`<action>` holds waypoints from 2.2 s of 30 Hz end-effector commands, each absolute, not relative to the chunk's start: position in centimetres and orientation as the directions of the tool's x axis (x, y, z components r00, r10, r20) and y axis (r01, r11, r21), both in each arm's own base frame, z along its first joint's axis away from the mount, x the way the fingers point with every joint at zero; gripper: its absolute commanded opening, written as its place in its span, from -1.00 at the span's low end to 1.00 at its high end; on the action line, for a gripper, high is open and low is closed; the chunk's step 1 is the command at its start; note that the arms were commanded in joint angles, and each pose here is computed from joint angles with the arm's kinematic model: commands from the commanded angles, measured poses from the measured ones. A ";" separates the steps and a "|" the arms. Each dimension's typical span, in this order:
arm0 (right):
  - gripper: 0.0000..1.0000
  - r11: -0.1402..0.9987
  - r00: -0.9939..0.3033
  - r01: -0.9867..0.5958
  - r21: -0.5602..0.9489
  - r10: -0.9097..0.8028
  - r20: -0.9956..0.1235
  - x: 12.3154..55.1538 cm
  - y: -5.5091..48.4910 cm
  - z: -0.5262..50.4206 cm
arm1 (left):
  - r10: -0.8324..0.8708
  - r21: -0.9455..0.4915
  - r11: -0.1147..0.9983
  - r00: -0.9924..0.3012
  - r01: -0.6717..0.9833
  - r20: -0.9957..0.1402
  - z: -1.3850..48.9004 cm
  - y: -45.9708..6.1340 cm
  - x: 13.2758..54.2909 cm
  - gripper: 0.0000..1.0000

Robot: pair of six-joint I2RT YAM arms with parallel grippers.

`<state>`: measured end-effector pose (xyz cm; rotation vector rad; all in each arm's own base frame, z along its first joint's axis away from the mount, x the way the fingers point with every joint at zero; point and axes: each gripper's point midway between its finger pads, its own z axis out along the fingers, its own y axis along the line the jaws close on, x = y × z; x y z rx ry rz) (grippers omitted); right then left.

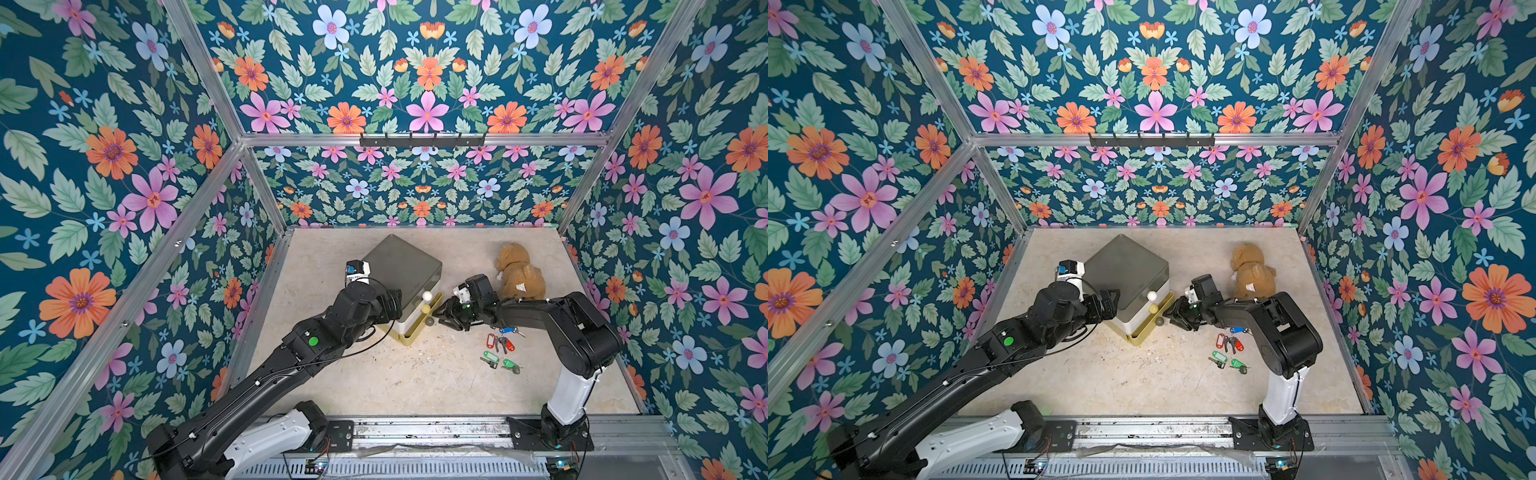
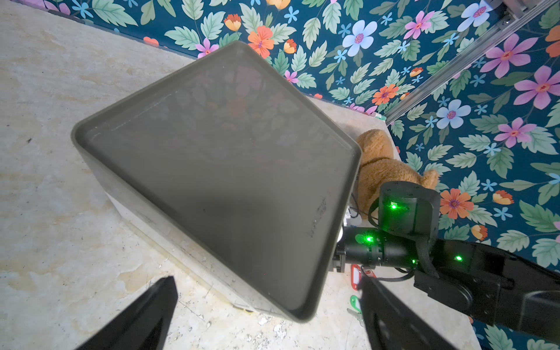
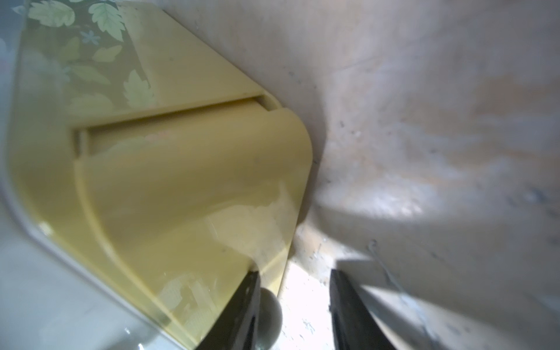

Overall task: Take the keys out of the drawer
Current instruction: Close the drawer in the storage box, then reset both arms

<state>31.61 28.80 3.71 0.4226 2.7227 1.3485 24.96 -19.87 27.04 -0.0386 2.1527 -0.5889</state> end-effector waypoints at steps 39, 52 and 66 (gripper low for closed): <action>-0.12 0.647 -0.931 0.201 0.736 0.360 -0.062 34.1 26.2 5.9 | -0.282 -0.408 0.906 -0.558 0.113 -0.781 26.7 -16.6 24.2 0.99; -0.12 0.660 -0.895 0.191 0.726 0.421 -0.148 33.3 20.6 8.9 | -0.274 -0.373 0.924 -0.543 0.079 -0.794 26.1 -16.0 24.7 0.99; -0.05 0.821 -0.563 -0.003 0.571 0.470 -0.680 35.5 5.7 21.6 | -0.329 -0.308 0.944 -0.415 -0.119 -0.848 22.1 -10.4 24.5 0.98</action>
